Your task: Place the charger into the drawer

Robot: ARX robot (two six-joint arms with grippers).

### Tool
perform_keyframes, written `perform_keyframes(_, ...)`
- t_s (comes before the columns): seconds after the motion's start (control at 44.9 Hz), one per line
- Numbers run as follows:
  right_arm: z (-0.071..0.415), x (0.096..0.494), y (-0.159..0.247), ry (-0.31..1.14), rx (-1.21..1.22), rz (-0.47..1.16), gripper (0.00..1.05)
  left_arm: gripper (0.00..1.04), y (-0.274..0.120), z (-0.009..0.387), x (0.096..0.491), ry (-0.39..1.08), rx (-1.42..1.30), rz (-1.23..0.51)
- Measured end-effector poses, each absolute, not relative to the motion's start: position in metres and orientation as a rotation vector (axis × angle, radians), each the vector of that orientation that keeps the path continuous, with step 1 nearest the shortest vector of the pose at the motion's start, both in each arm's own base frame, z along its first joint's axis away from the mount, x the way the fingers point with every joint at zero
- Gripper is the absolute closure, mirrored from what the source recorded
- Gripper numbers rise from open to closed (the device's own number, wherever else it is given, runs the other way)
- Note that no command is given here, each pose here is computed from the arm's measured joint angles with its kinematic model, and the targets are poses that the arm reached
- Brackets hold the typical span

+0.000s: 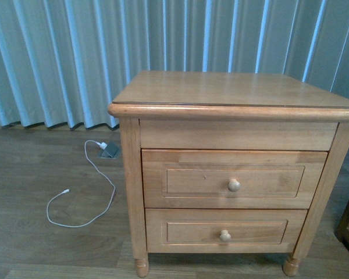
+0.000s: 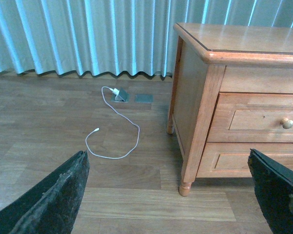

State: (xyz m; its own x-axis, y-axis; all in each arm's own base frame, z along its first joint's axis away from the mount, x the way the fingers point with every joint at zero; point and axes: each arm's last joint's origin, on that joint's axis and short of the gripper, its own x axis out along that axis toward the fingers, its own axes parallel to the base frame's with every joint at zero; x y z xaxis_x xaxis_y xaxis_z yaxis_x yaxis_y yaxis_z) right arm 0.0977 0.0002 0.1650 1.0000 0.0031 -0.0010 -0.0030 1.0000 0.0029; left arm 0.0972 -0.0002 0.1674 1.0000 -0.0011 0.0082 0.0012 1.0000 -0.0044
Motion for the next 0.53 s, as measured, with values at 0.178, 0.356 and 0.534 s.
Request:
perform_keyframes(0.178, 0.165, 0.0977, 0.0002, 0.001, 0.001, 0.003, 0.68, 0.06, -0.0002, 0.1674, 0.0972, -0.008, -0.004, -0.001)
perform_keyframes(0.356, 0.165, 0.0977, 0.0002, 0.001, 0.001, 0.003, 0.27, 0.06, -0.0002, 0.1674, 0.0972, -0.008, -0.004, -0.001)
perform_keyframes(0.534, 0.165, 0.0977, 0.0002, 0.001, 0.002, 0.003, 0.09, 0.06, -0.0002, 0.1674, 0.0972, -0.008, -0.004, -0.001)
